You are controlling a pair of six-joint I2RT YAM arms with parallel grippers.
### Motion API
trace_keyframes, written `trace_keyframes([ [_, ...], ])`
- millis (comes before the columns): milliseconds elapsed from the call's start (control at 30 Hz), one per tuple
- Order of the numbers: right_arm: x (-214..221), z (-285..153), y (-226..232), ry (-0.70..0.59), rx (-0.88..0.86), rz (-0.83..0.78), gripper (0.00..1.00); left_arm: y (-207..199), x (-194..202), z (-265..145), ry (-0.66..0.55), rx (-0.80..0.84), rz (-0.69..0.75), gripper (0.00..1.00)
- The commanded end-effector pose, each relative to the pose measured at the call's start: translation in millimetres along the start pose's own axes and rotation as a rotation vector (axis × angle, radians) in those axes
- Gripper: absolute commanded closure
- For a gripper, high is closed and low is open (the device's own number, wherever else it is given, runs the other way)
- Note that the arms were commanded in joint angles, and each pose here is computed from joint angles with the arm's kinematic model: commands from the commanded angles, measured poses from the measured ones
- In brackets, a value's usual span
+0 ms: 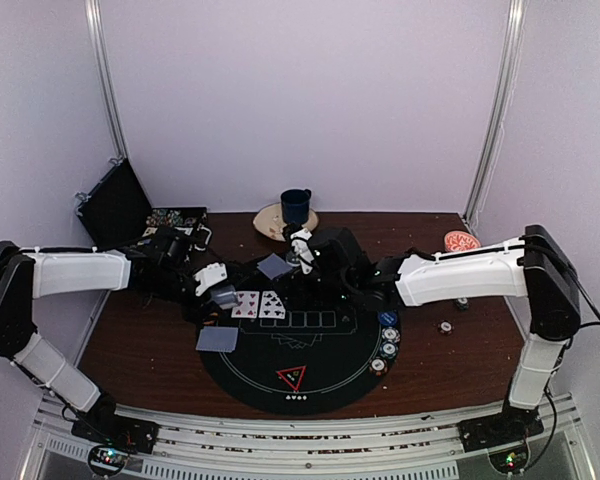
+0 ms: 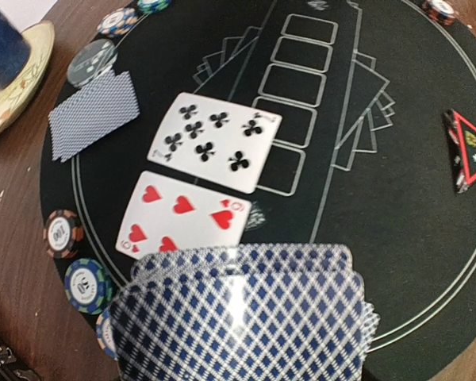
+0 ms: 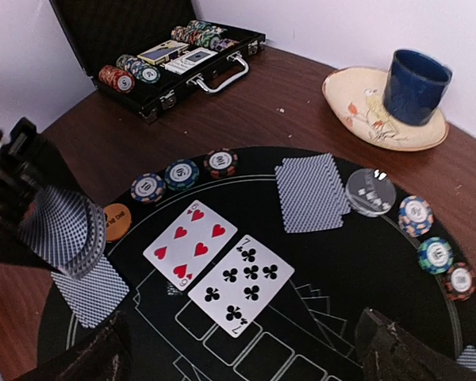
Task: Distribute texas hold em gaming equipment
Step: Pick up the poker card from the face-down deck piles.
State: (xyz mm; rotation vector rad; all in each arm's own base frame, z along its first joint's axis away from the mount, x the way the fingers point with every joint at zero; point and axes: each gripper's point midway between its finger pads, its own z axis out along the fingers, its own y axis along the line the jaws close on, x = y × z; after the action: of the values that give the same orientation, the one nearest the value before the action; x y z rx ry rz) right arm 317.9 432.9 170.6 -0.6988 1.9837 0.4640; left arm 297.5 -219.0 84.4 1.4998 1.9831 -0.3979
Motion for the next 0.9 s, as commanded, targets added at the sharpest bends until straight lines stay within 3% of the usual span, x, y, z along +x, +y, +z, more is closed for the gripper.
trace_keyframes([
  [0,12.1,20.6,41.3,0.062,-0.249,0.241,0.00,-11.8,-13.8,-6.6,-0.052,0.006,0.074,0.66],
  [433,1.6,43.0,94.5,0.084,-0.521,0.455,0.00,-44.7,-18.3,-7.1,-0.069,0.064,0.175,0.66],
  [867,2.7,50.4,104.5,0.077,-0.609,0.516,0.01,-55.7,-18.4,-7.5,-0.077,0.102,0.204,0.66],
])
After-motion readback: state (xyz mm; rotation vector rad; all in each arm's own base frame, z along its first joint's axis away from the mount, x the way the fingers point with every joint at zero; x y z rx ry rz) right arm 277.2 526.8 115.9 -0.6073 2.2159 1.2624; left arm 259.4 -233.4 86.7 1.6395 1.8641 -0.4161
